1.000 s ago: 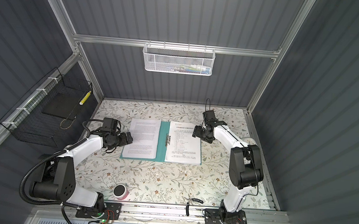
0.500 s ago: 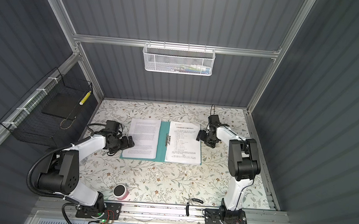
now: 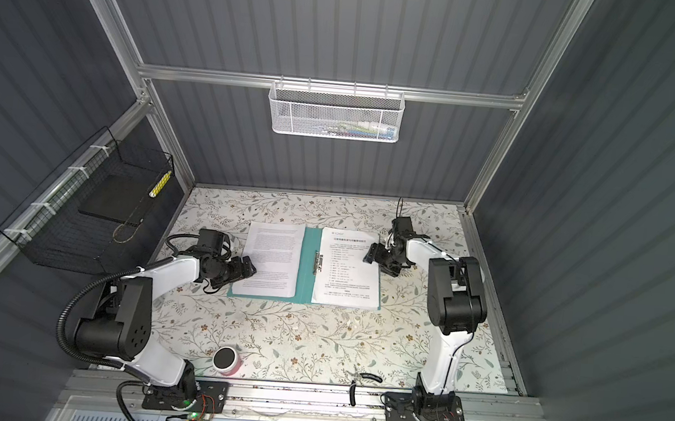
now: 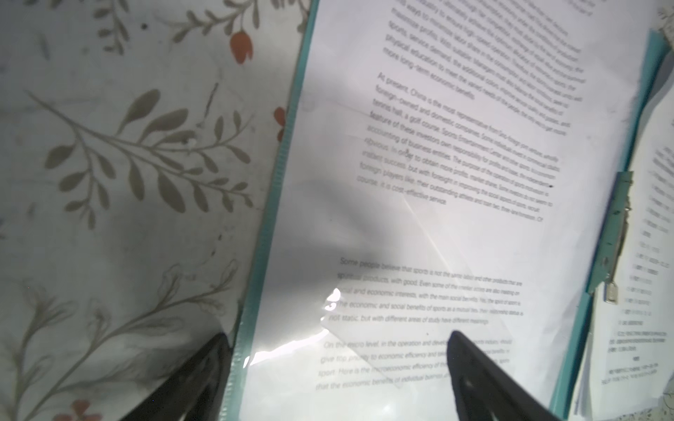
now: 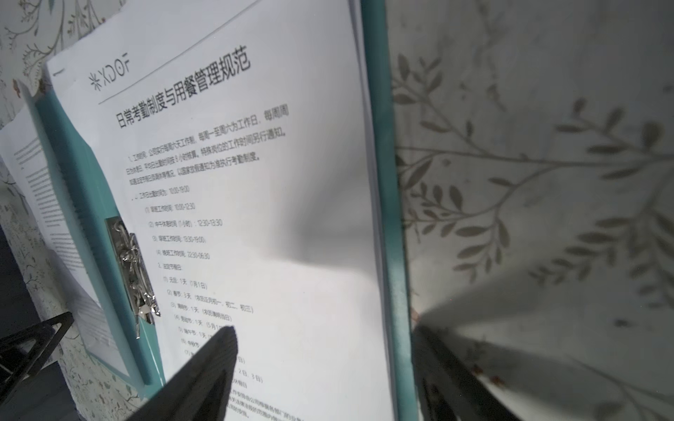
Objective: Put the files into the folder
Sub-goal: 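Lift the right gripper off the clip and draw it back from the folder, then lift the folder's English-sheet half with the left gripper and swing it over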
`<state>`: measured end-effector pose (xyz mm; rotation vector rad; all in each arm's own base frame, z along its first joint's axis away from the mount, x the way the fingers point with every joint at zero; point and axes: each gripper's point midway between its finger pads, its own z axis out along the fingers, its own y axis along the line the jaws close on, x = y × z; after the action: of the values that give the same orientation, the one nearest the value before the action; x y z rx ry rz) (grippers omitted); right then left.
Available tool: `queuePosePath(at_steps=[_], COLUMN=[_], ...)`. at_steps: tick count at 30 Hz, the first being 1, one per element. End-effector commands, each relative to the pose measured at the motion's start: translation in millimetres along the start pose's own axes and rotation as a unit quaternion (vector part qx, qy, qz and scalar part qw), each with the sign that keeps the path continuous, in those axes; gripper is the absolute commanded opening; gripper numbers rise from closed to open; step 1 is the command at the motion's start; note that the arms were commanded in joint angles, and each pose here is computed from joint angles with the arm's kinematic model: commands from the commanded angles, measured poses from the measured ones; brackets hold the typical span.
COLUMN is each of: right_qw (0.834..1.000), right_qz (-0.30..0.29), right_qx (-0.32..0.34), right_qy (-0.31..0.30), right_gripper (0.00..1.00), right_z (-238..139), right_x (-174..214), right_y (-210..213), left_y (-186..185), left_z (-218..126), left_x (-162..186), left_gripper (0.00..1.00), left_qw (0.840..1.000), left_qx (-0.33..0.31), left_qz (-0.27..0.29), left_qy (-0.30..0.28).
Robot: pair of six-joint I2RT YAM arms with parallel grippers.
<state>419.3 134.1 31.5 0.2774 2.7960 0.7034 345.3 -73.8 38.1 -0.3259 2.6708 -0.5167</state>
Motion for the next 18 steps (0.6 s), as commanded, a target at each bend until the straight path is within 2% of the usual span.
queuePosePath(at_steps=[1,8,18], right_qw=[0.997,0.995,0.995], right_qz=[0.018,0.026,0.028], right_qx=[-0.026,-0.041,-0.039], right_qy=[0.071,0.092,0.088], right_gripper=[0.76,0.75,0.74], right_z=[26,34,33], right_x=[32,41,47], right_y=[-6,-7,-9], left_y=[-10,-52,-69], left_z=[7,-19,-46], left_x=[35,8,-8], left_gripper=[0.91,0.83,0.71], left_qw=[0.996,0.979,0.964], left_qx=[0.068,0.202,0.264], left_qz=[-0.027,-0.024,-0.027], left_qy=[0.054,0.012,-0.016])
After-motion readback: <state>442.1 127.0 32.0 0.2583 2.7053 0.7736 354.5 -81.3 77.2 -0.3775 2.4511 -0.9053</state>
